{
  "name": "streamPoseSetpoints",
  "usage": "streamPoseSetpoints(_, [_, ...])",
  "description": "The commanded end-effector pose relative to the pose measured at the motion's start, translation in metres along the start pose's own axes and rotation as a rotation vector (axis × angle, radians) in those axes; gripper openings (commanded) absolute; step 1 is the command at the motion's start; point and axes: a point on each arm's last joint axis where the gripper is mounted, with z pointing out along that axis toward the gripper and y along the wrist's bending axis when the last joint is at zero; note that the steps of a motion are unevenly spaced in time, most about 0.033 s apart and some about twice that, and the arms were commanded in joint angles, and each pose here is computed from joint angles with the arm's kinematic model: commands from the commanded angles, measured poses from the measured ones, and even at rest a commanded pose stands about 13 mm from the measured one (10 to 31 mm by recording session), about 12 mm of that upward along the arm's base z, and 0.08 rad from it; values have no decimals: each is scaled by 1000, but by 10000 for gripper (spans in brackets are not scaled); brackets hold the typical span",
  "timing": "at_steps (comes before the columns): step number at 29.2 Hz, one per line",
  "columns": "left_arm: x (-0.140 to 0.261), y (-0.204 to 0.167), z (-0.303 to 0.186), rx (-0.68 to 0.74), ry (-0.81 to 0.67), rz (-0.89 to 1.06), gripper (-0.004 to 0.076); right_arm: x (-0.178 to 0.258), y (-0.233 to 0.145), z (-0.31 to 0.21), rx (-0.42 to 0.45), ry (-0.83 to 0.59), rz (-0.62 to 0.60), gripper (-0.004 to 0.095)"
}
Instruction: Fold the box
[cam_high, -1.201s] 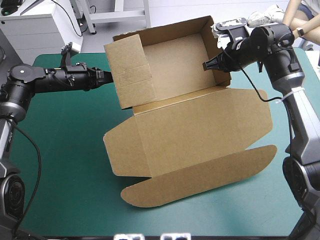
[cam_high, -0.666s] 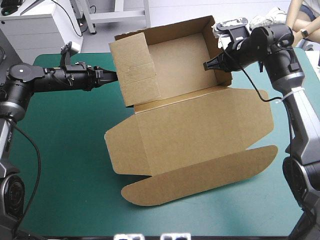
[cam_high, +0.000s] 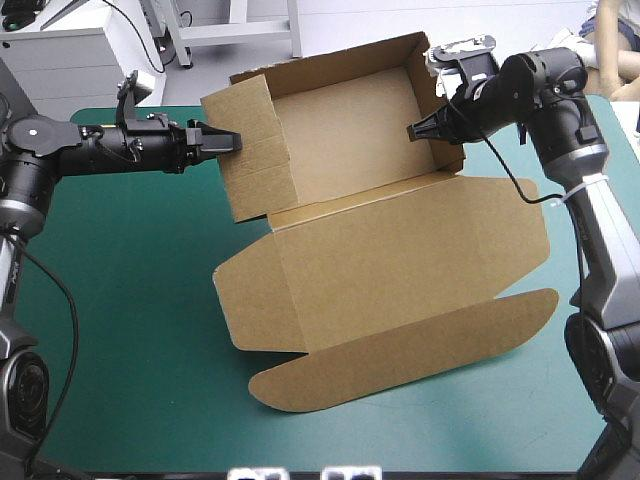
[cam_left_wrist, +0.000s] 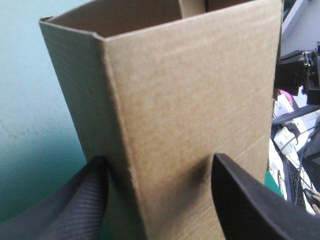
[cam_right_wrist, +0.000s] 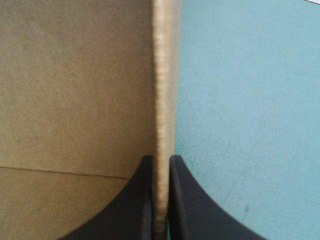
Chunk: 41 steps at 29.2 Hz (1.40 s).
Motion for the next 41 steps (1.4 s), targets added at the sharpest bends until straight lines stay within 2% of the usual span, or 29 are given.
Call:
streamPoseSetpoints(1, [-10, -29, -14, 69, -80, 31, 434, -5, 2, -35, -8, -84, 2, -18])
streamPoseSetpoints(9, [-13, -35, -12, 112, -108, -12, 384, -5, 3, -35, -11, -84, 8, -17])
streamPoseSetpoints(13, [-13, -42, -1, -47, -62, 4, 385, -5, 3, -35, -12, -86, 21, -13])
streamPoseSetpoints(18, [-15, -69, 14, -215, -40, 71, 386, -5, 7, -35, -9, -89, 21, -12])
streamPoseSetpoints(22, [-14, -85, 23, -296, -49, 60, 386, -5, 14, -35, 42, -88, -15, -12])
streamPoseSetpoints(32, [-12, -112, 27, -270, -35, 115, 386, -5, 18, -35, 56, -82, -26, -13])
streamPoseSetpoints(41, [-6, -100, 23, -410, 53, 169, 386, -5, 18, -35, 56, -82, -26, -13])
